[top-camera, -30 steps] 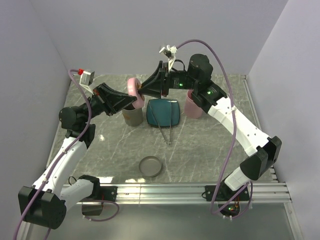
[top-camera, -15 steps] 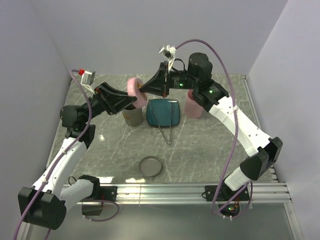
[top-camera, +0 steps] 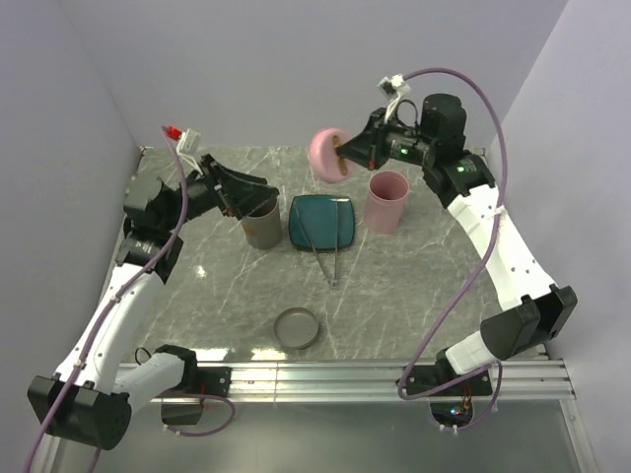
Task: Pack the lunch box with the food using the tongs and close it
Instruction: Pick up the box lid from the center of the board, then close the box lid on the packing box.
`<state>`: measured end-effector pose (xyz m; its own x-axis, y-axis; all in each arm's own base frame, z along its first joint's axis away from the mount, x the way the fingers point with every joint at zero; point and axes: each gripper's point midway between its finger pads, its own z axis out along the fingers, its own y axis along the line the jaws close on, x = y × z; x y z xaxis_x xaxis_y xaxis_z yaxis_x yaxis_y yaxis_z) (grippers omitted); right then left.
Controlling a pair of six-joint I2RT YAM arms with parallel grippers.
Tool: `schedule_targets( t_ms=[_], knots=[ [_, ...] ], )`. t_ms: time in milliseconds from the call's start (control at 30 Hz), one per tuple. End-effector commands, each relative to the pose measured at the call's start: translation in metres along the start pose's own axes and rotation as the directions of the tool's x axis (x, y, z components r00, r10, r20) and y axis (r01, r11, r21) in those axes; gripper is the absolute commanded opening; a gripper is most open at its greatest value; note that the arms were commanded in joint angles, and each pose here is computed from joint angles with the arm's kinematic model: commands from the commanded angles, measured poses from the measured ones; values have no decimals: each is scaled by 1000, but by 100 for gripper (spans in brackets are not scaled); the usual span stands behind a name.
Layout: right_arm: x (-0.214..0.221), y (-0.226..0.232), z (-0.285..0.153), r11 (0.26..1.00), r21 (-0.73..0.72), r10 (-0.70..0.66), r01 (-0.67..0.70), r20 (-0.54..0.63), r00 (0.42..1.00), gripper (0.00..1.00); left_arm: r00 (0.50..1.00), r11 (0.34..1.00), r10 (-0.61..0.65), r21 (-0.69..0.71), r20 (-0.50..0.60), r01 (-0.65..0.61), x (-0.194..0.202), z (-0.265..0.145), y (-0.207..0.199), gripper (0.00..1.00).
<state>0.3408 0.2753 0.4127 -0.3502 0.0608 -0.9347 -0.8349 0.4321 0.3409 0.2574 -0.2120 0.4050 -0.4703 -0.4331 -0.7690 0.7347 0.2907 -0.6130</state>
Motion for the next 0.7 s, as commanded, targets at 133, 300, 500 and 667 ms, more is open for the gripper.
schedule_targets(
  t_ms=[133,300,500,667],
  knots=[
    [24,-102,-71,880,474,52,25,-147,988,0,944,917,238,-267,-226,-296,1,-15,52,99],
    [53,-160,-95,786,618,193,22,-279,941,0,908,836,258,-395,-330,-381,-8,-25,79,99],
    [75,-207,-95,734,677,249,63,-353,902,0,909,819,231,-435,-347,-374,2,-33,91,99],
    [83,-228,-85,728,682,270,65,-373,888,0,910,831,220,-422,-351,-363,13,-38,89,99]
  ],
)
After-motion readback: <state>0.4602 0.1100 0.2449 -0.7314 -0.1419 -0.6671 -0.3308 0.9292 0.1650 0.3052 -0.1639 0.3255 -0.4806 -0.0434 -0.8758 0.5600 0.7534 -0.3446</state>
